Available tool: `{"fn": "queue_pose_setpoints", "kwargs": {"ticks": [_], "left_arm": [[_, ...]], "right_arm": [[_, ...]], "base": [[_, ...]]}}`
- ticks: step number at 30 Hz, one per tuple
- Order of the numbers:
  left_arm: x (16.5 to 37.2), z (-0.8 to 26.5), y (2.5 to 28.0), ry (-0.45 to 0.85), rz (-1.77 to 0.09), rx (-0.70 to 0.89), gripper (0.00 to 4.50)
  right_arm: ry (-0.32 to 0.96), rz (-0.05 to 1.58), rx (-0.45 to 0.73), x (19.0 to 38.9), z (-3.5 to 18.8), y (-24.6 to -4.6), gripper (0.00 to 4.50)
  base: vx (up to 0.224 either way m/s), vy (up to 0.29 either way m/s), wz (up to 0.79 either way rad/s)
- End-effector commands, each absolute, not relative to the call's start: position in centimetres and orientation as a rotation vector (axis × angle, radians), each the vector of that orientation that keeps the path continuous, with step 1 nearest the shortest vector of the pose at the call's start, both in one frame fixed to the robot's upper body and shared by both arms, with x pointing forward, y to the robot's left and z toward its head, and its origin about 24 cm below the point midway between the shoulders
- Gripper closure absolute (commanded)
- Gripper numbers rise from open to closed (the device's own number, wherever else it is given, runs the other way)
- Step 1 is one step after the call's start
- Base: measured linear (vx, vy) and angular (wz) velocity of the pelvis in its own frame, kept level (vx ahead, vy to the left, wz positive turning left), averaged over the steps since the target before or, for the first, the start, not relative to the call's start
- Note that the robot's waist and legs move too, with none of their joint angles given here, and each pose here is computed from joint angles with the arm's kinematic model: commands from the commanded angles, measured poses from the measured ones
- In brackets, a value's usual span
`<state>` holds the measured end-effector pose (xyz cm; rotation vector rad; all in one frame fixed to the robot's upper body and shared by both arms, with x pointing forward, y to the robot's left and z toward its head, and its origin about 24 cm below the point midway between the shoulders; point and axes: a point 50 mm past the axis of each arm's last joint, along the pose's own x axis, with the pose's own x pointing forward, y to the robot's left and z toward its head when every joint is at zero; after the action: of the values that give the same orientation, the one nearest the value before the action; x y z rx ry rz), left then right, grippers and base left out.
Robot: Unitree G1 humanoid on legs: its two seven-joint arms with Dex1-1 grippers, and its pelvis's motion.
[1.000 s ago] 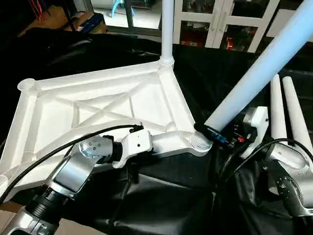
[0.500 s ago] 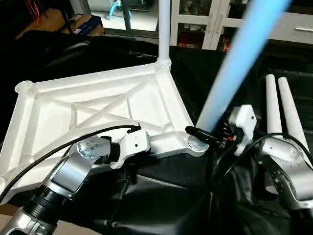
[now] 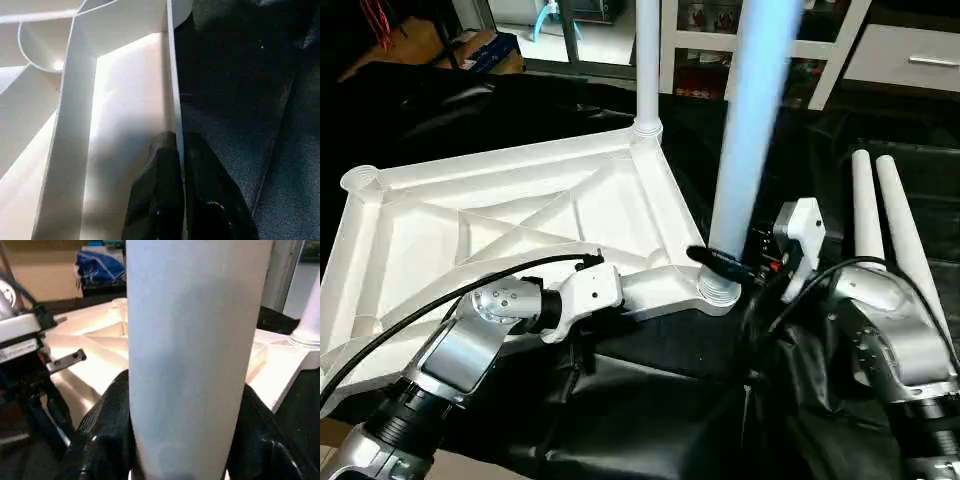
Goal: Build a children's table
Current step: Insert table leg to table base
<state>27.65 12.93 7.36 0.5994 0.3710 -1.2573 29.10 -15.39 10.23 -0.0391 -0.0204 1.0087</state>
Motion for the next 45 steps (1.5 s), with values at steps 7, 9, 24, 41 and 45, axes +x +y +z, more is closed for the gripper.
{"fn": "queue_pose_setpoints", "kwargs": {"ticks": [7,9,24,41,45], "left_arm": [[27.0,6.0,12.8,0.423,-1.267,0.581,4.50],[27.0,6.0,12.8,0.423,-1.265,0.580,4.50],[27.1,6.0,12.7,0.422,-1.266,0.578,4.50],[27.0,5.9,12.9,0.428,-1.261,0.578,4.50],[27.0,5.9,12.9,0.429,-1.262,0.582,4.50]], "right_arm": [[0.272,0.912,0.077,27.3,4.2,-17.2,2.69],[0.260,0.900,0.089,26.9,4.2,-17.4,2.69],[0.202,0.808,0.151,24.2,3.5,-18.3,2.69],[0.260,0.926,-0.065,22.6,1.6,-16.0,2.69],[0.262,0.942,-0.101,22.6,1.5,-15.9,2.69]], "base": [[0.000,0.000,0.00],[0.000,0.000,0.00],[0.000,0.000,0.00],[0.000,0.000,0.00],[0.000,0.000,0.00]]}}
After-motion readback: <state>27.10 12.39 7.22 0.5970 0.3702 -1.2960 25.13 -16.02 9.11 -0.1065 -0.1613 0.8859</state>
